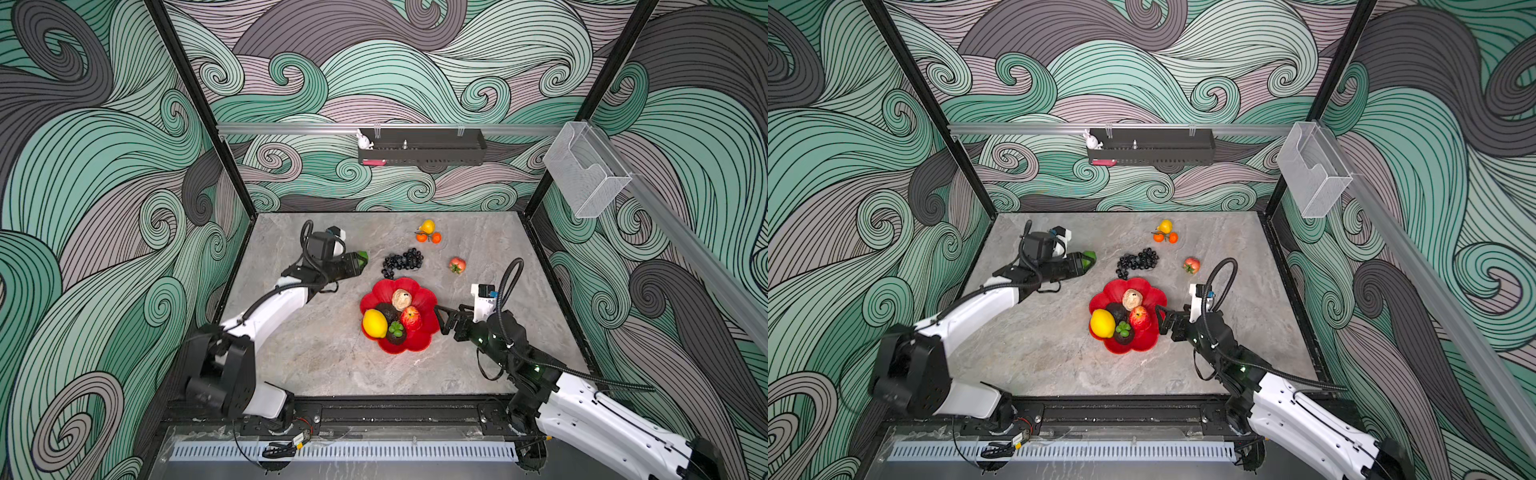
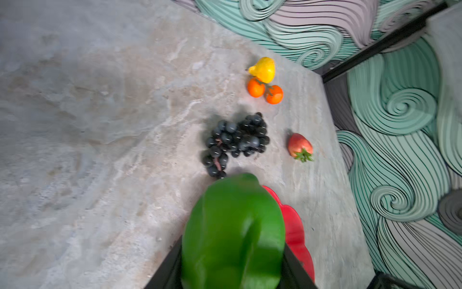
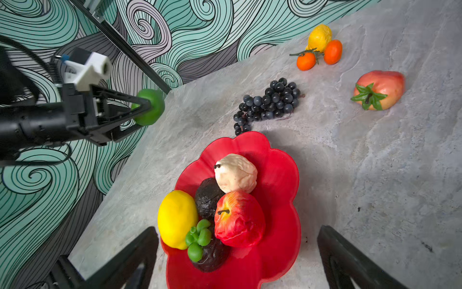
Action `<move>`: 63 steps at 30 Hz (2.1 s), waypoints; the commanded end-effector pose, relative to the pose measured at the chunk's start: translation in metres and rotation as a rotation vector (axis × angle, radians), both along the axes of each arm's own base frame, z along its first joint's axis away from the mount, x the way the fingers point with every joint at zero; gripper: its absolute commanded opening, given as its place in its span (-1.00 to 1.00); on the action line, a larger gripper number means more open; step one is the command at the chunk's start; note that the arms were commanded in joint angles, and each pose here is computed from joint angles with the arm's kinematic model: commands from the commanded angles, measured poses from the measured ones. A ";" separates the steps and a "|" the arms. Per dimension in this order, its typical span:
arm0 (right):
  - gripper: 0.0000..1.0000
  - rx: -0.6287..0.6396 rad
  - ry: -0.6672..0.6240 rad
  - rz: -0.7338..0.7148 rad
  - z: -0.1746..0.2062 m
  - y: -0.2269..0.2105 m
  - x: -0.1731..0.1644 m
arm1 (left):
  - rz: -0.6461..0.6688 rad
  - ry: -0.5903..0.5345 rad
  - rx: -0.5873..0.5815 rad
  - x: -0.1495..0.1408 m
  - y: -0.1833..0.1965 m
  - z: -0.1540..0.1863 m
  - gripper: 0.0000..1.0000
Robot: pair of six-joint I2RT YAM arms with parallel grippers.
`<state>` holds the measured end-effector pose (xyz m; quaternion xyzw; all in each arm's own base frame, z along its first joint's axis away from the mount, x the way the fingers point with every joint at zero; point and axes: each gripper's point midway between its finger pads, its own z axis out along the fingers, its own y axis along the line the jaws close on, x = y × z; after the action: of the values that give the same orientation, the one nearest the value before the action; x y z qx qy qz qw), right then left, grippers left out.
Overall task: Arrange fruit in a fruit bowl
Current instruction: Pick up the fruit from the top-center of the table, then place the fruit in the fruit bowl.
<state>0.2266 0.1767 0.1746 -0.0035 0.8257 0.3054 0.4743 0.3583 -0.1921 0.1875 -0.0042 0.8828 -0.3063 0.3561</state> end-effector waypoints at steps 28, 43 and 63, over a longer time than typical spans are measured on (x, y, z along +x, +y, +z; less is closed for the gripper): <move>0.90 0.253 0.192 0.255 0.064 0.070 -0.040 | -0.390 -0.613 -0.048 -0.137 -0.103 0.032 -0.13; 0.70 0.228 0.251 0.296 0.049 0.089 -0.045 | -0.549 -0.724 0.030 -0.168 -0.137 0.024 -0.13; -0.09 0.195 0.247 0.362 0.054 0.101 -0.048 | -0.557 -0.764 0.097 -0.173 -0.141 0.021 0.01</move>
<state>0.1788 0.2703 0.2028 -0.0491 0.8499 0.4401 0.2857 0.1834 -0.3304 0.1947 0.3626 0.6813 -0.3330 0.5417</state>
